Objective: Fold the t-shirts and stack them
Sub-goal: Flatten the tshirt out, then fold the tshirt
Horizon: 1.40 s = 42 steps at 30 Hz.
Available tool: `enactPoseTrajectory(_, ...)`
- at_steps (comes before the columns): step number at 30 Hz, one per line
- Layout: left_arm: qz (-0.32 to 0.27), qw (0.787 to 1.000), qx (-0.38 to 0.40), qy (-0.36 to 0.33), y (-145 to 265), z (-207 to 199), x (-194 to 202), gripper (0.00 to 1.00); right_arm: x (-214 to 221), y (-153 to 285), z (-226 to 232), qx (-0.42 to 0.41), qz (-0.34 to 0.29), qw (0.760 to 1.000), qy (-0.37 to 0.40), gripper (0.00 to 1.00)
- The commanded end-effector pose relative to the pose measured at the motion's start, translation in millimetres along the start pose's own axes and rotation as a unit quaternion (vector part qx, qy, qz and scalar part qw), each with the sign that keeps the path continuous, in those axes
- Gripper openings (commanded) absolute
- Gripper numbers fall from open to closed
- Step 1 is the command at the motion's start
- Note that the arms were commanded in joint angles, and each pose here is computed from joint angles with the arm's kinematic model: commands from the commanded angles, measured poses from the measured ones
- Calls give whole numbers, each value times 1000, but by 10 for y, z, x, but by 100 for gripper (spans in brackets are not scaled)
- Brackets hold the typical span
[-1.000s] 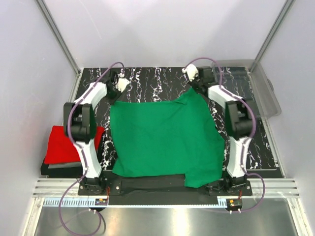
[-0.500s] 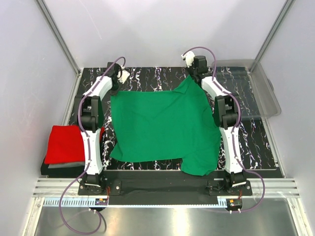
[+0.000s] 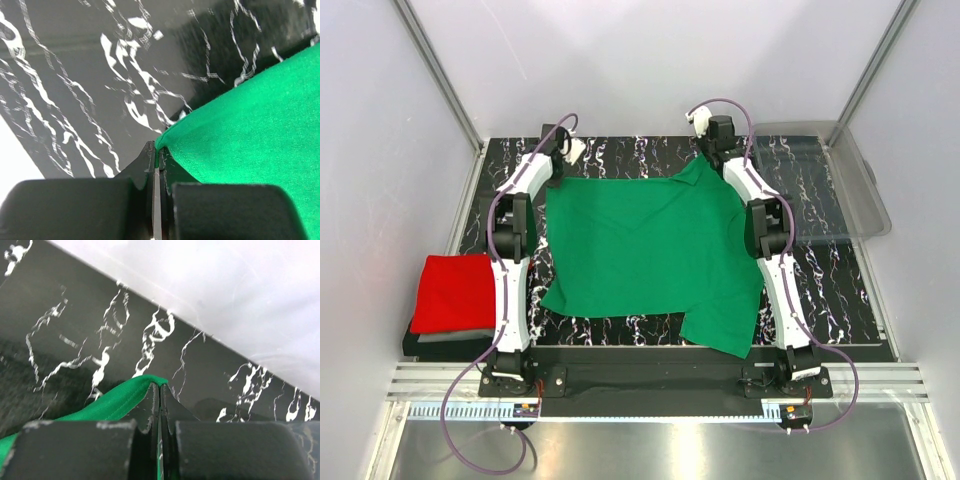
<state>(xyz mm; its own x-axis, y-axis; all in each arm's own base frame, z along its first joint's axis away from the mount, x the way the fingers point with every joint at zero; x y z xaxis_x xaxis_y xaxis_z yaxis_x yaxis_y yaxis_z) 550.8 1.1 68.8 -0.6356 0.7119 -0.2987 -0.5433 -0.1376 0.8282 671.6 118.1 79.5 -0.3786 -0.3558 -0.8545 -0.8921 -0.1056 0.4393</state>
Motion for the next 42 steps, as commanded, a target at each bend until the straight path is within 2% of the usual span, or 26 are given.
enactPoseTrajectory(1, -32, 997, -65, 9, 76, 344, -191, 0, -389, 25, -227, 41, -52, 998, -4, 0)
enactPoseTrajectory(4, -43, 995, -79, 40, 223, 418, -234, 0, -422, 7, -293, 58, -59, 997, -8, 0)
enactPoseTrajectory(7, -73, 991, -91, 61, 576, 530, -314, 0, -460, 47, -357, 73, -61, 995, -9, 0)
enactPoseTrajectory(10, -78, 993, -78, 44, 634, 475, -301, 0, -449, 47, -381, 72, -61, 996, -4, 0)
enactPoseTrajectory(16, -63, 995, -64, 40, 451, 355, -245, 0, -458, 21, -385, 71, -67, 995, -1, 0)
enactPoseTrajectory(25, -62, 993, -98, 25, 301, 516, -322, 0, -469, 49, -435, 74, -66, 995, -5, 0)
enactPoseTrajectory(31, -89, 992, -83, 36, 577, 499, -406, 0, -641, 282, -436, 54, -57, 997, -4, 0)
enactPoseTrajectory(32, -90, 992, -76, 33, 614, 469, -400, 0, -786, 409, -482, 54, -66, 996, -3, 0)
enactPoseTrajectory(36, -107, 993, -46, 16, 807, 341, -365, 0, -725, 600, -465, 41, -44, 998, 7, 0)
enactPoseTrajectory(42, -97, 995, -27, 1, 883, 179, -226, 0, -736, 931, -511, 43, -28, 999, 10, 0)
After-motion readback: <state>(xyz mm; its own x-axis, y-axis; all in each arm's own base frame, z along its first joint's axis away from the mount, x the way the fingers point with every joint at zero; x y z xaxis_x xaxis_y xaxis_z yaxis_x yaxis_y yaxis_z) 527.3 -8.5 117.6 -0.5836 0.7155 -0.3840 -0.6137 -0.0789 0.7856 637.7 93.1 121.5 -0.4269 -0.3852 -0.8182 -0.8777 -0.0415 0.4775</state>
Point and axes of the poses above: each gripper's point midway between its finger pads, its own y axis back along the fingers, its own z axis along the line the jaws close on, x = y × z, the point moved 4 cm from there along y, back along the fingers, and after that the axes turned 11 degrees about -y, right-handed, at the moved point
